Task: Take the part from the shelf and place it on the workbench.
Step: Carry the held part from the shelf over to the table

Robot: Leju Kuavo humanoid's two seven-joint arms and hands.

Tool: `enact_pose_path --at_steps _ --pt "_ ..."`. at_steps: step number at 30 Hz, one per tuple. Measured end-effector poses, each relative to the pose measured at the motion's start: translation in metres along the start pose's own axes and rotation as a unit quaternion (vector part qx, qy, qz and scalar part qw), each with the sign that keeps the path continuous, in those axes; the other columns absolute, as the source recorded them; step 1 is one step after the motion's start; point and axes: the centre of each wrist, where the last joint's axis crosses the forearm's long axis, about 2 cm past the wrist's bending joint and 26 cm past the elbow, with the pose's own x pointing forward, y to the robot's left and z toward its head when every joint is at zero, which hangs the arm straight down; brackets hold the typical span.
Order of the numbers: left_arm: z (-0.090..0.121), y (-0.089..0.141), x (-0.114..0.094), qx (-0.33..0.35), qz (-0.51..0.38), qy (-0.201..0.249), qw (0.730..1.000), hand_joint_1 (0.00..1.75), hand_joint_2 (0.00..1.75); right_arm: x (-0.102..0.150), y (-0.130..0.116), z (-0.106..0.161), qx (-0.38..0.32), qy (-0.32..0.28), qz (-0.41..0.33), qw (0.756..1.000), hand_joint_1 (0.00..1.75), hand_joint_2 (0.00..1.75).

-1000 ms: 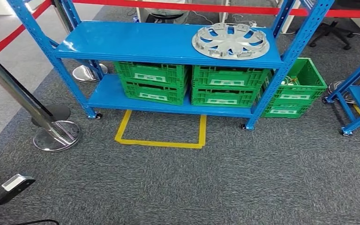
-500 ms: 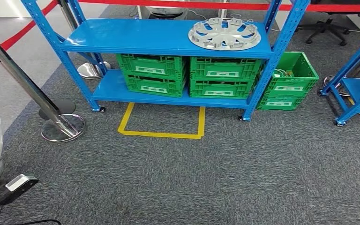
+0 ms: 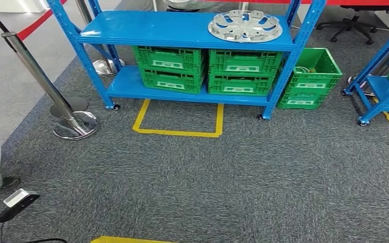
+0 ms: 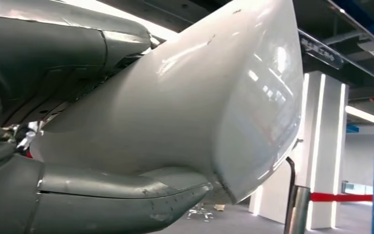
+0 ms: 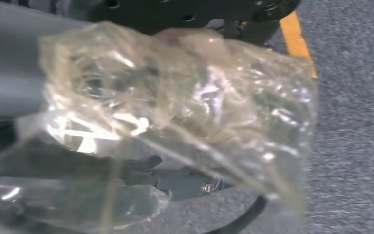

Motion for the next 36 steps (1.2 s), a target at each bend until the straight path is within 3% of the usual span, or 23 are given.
enact_pose_path --at_steps 36 --pt "0.0031 -0.0009 0.0004 -0.002 0.007 0.004 1.0 1.75 1.75 -0.0015 -0.0004 0.0023 -0.001 -0.001 0.013 1.0 0.0 0.0"
